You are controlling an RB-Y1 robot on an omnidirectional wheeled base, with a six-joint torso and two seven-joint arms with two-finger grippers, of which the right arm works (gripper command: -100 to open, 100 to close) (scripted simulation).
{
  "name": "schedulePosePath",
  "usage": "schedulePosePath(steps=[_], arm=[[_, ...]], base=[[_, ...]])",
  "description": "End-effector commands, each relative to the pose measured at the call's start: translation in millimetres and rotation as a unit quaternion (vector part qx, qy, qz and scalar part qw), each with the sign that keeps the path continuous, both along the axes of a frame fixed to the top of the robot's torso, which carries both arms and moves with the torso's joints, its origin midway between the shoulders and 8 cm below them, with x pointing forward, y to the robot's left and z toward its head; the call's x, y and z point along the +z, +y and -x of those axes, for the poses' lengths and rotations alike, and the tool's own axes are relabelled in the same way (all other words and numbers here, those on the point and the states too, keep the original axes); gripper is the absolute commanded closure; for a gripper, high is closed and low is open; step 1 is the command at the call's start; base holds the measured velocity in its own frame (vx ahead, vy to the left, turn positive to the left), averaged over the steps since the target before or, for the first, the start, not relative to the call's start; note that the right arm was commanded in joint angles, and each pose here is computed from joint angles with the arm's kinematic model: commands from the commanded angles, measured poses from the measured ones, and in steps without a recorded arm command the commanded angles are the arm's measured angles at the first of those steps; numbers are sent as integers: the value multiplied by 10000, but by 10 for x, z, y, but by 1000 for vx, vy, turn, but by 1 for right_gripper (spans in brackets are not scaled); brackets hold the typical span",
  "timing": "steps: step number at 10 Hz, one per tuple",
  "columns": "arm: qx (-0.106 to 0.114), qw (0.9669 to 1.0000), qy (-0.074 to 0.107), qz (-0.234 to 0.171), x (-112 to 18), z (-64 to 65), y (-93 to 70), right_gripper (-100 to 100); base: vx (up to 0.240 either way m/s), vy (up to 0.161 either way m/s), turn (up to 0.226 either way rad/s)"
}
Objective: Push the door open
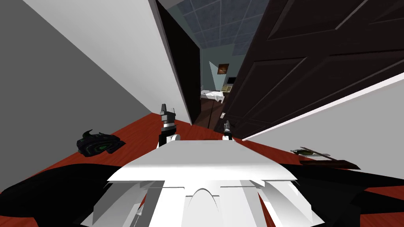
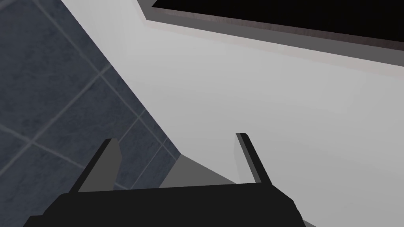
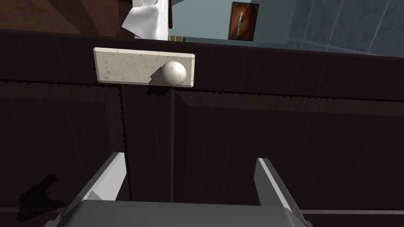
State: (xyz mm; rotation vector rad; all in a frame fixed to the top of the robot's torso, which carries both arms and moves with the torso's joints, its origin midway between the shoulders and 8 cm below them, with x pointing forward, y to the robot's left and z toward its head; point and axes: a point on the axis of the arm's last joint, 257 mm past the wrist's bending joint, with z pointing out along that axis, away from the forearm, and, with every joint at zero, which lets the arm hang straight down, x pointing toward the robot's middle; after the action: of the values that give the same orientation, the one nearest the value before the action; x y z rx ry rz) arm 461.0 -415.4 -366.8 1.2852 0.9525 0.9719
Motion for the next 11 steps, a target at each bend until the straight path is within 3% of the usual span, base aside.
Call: schedulePosePath(steps=[1, 4, 11], arm=[[-70, 9999, 68, -69, -85, 37, -38, -100], [-203, 9994, 204, -196, -240, 95, -103, -100], [-246, 9994, 185, -176, -232, 124, -128, -100]], base=[[95, -18, 112], [113, -43, 118], [145, -66, 25]])
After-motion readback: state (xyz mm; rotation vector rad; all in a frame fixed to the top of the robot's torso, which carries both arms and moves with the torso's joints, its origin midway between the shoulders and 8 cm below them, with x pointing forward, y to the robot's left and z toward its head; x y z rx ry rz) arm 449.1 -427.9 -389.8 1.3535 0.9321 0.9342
